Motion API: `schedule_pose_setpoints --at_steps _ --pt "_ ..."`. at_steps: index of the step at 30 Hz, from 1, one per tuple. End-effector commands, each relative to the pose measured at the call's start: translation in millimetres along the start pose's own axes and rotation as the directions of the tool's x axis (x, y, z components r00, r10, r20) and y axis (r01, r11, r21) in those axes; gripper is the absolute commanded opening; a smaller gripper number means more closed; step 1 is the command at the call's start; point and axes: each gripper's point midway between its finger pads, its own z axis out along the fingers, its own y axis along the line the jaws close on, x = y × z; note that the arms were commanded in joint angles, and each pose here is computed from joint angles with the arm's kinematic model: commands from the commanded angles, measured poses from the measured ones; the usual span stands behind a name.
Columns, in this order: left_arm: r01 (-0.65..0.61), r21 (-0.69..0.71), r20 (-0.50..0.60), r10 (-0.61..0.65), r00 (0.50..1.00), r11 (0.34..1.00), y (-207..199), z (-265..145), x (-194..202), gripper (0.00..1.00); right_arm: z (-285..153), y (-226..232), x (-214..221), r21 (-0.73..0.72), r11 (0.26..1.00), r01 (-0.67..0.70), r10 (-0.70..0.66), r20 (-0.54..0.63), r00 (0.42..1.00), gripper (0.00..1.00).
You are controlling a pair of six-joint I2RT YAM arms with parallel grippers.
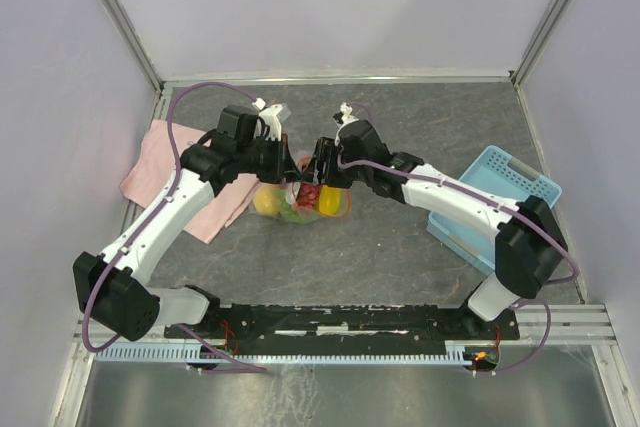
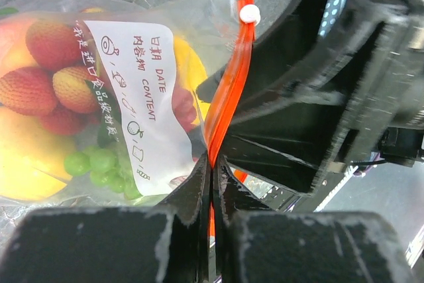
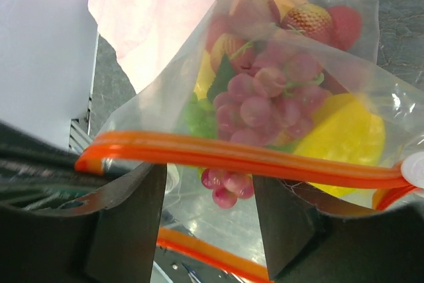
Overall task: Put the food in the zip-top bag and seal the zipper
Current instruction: Place the fake fruit in the zipper food storage bag, then zip the zipper food storage bag at the center of the board.
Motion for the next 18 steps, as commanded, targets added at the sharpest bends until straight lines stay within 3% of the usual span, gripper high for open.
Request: schedule_pose_setpoints --at_steps 1,9,14,18 --pt "-0.056 0.029 0.065 0.054 0.996 0.998 -7 -6 -15 0.03 -36 17 -21 -0.066 0.985 0.160 -0.157 0.048 0.986 0.62" --pt "-0.068 0.016 0.070 0.066 0.995 0.998 -6 -8 -17 0.03 -71 -14 -32 -0.117 0.907 0.405 -0.405 0.028 0.914 0.63" --pt "-0.088 0.013 0.075 0.087 0.993 0.996 -8 -13 -20 0.03 -81 -47 -35 -0.070 0.787 0.613 -0.615 0.003 0.789 0.65" --pt "-0.103 0.018 0.082 0.101 0.991 0.995 -12 -19 -23 0.03 -85 -66 -34 -0.135 0.680 0.721 -0.727 0.004 0.687 0.71"
